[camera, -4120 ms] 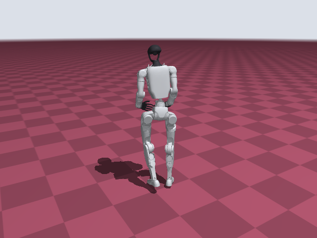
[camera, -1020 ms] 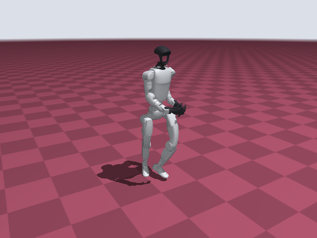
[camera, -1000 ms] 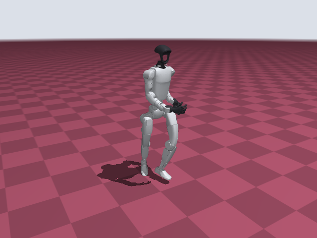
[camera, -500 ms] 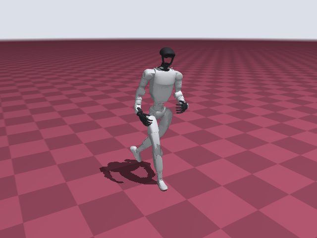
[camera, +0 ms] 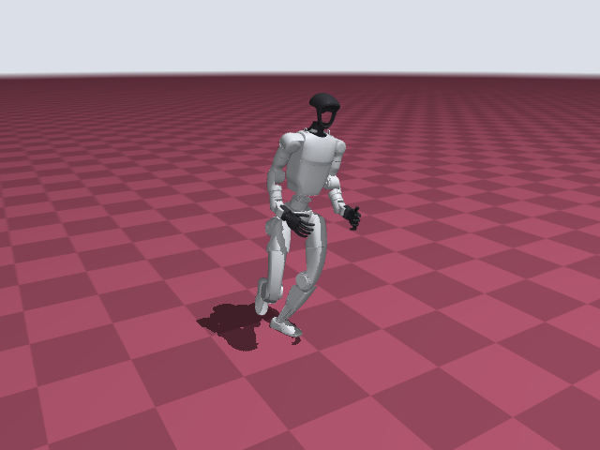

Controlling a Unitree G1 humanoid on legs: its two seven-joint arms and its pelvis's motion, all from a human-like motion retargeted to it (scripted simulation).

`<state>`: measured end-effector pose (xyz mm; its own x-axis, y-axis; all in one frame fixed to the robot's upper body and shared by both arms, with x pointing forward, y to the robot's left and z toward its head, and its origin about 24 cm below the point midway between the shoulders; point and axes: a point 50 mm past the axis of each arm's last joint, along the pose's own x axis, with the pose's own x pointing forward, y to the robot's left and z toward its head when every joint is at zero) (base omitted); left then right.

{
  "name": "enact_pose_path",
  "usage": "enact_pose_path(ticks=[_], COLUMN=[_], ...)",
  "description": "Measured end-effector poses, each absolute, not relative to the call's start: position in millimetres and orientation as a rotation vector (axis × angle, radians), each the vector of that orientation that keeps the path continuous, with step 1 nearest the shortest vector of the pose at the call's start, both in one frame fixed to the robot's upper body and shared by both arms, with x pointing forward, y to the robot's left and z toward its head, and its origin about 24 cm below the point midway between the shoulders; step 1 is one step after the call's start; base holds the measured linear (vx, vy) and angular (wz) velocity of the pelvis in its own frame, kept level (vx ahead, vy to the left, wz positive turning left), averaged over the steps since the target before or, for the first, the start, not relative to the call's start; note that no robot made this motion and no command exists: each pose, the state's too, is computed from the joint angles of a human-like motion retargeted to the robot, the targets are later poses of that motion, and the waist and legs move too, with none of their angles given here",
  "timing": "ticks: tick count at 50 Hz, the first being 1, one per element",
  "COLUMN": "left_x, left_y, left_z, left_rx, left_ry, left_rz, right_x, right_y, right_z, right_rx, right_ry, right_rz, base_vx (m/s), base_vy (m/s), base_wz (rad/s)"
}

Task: Walk run

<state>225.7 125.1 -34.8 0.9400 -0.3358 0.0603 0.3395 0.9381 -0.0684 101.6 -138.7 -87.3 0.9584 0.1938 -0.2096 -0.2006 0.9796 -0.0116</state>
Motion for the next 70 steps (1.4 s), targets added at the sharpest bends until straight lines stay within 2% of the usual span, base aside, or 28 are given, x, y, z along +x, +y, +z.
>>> enact_pose_path(ticks=[5,8,10,15,18,22,25,30,33,35,38,40,41,43,47,50,53,55,57,60,62,65,67,70], left_x=[245,239,234,187,139,115,118,188,213,222,246,249,247,241,228,197,141,117,101,101,124,169,195,205], left_y=[140,145,155,162,178,241,241,191,132,111,134,153,152,150,165,173,164,174,204,232,236,208,192,164], left_z=[12,27,27,-46,-76,-52,-51,-37,-42,-37,5,29,35,37,17,-32,-80,-83,-73,-57,-46,-29,-17,-23], left_rx=[0.12,0.174,0.176,0.143,0.244,0.499,0.444,0.33,0.166,0.083,0.348,0.5,0.49,0.416,0.369,0.394,0.208,0.136,0.173,0.257,0.281,0.304,0.33,0.28], left_ry=[-0.202,-0.216,-0.189,0.036,0.193,0.22,0.215,0.04,0.045,0.047,-0.1,-0.178,-0.216,-0.252,-0.157,0.049,0.274,0.282,0.256,0.262,0.242,0.08,-0.01,0.01], left_rz=[-0.484,-0.565,-0.563,-0.429,-0.517,-0.515,-0.442,-0.474,-0.636,-0.765,-0.861,-0.815,-0.778,-0.702,-0.619,-0.587,-0.556,-0.458,-0.324,-0.36,-0.46,-0.556,-0.594,-0.696], right_x=[44,55,92,190,216,233,226,212,136,77,45,46,53,75,153,193,212,225,233,242,243,231,203,120], right_y=[-216,-223,-205,-111,-66,-55,-51,-99,-130,-161,-227,-249,-249,-243,-191,-136,-89,-67,-56,-42,-48,-73,-86,-107], right_z=[-75,-61,-60,-31,-2,33,25,-39,-102,-123,-111,-93,-85,-73,-61,-54,-41,-20,1,28,31,5,-29,-87], right_rx=[-0.317,-0.32,-0.242,-0.164,-0.151,-0.197,-0.125,-0.198,-0.235,-0.186,-0.211,-0.261,-0.269,-0.279,-0.224,-0.116,0.071,0.096,0.023,-0.021,0.016,0.032,-0.035,-0.081], right_ry=[0.303,0.185,0.072,-0.185,-0.244,-0.32,-0.275,0.018,0.388,0.621,0.691,0.573,0.489,0.348,0.125,0.037,0.005,-0.055,-0.127,-0.224,-0.239,-0.141,-0.003,0.312], right_rz=[0.172,0.113,0.115,0.539,0.751,0.805,0.83,0.576,0.479,0.57,0.535,0.441,0.397,0.368,0.484,0.581,0.681,0.763,0.863,0.889,0.85,0.733,0.663,0.653], base_vx=[2.52,2.21,2.01,2.86,2.83,2.34,2.06,2.17,3.26,2.89,2.13,1.97,2.18,2.03,2.2,2.87,3.0,2.78,2.29,1.99,2.44,2.53,3.26,2.64], base_vy=[-0.39,-0.53,-0.53,-0.35,-0.28,-0.41,-0.48,-0.46,-0.39,-0.45,-0.51,-0.62,-0.84,-0.8,-0.82,-0.63,-0.59,-0.44,-0.56,-0.54,-0.37,-0.4,-0.57,-0.1], base_wz=[1.2,0.55,-0.69,-0.77,-0.15,-0.52,-0.78,0.58,0.47,1.52,1.41,0.67,0.84,0.54,-1.12,-1.21,-0.17,-0.35,-1.49,-1.35,0.32,1.31,0.16,-0.02])
